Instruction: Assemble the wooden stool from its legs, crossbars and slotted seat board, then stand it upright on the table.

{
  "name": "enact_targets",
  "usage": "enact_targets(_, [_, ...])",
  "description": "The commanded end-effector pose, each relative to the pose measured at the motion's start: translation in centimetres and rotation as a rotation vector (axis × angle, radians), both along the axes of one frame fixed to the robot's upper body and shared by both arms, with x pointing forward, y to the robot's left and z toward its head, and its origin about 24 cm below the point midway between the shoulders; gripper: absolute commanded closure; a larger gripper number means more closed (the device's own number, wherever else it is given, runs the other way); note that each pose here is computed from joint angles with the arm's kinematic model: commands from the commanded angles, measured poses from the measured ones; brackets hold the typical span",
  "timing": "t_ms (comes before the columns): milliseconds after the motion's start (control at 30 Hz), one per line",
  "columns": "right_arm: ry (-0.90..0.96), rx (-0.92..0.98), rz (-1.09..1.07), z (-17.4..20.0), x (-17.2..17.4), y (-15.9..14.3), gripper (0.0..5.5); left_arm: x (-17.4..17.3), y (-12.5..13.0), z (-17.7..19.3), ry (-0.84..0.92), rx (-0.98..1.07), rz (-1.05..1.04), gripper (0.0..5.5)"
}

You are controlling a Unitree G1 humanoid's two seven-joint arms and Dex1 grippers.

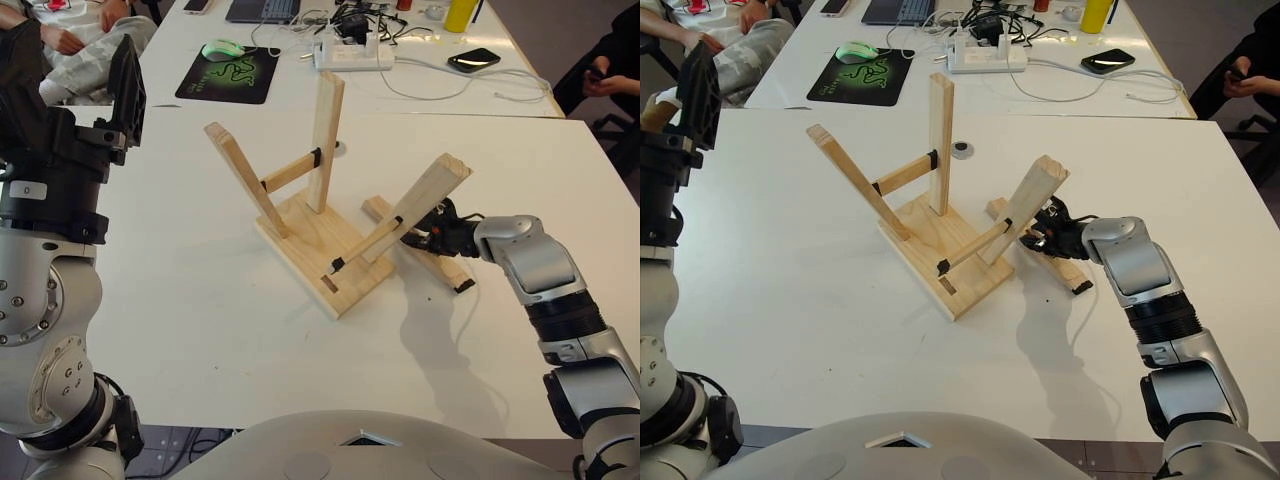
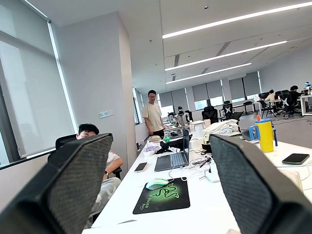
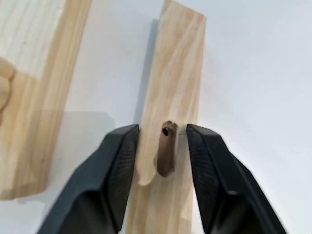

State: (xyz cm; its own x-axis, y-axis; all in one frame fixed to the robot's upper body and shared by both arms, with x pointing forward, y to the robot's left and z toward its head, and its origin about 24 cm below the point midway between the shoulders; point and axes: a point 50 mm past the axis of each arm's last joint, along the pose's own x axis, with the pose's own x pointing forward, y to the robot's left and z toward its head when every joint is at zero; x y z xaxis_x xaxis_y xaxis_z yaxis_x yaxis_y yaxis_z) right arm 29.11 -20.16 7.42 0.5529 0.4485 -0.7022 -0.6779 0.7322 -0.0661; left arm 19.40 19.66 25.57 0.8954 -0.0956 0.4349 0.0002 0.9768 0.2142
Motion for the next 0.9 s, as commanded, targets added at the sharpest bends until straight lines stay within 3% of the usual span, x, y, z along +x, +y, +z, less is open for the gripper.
enact_targets(33, [0.024, 0.053, -0.056, 0.1, -0.5, 0.1, 4.38, 1.1, -0.4, 0.4, 0.014, 0.009, -0.054, 1.83])
enact_targets(167, [0.006, 0.067, -0.108, 0.6, -0.8, -0.3, 4.94, 2.1, -0.7, 0.9, 0.011, 0.018, -0.095, 1.83])
enact_targets(567, [-0.081, 0.095, -0.124, 2.9, 0.8, -0.3, 4.94, 1.7, -0.8, 0.9, 0.001, 0.016, -0.078, 1.83])
enact_targets(700, [-0.219, 0.152, -0.181, 6.5, 3.2, -0.5, 4.94, 1.7, -0.8, 0.9, 0.000, 0.011, -0.078, 1.83])
enact_targets(900, [-0.549, 0.304, -0.228, 15.0, 7.0, -0.3, 4.94, 2.3, -0.7, 0.8, 0.003, -0.040, -0.097, 1.83])
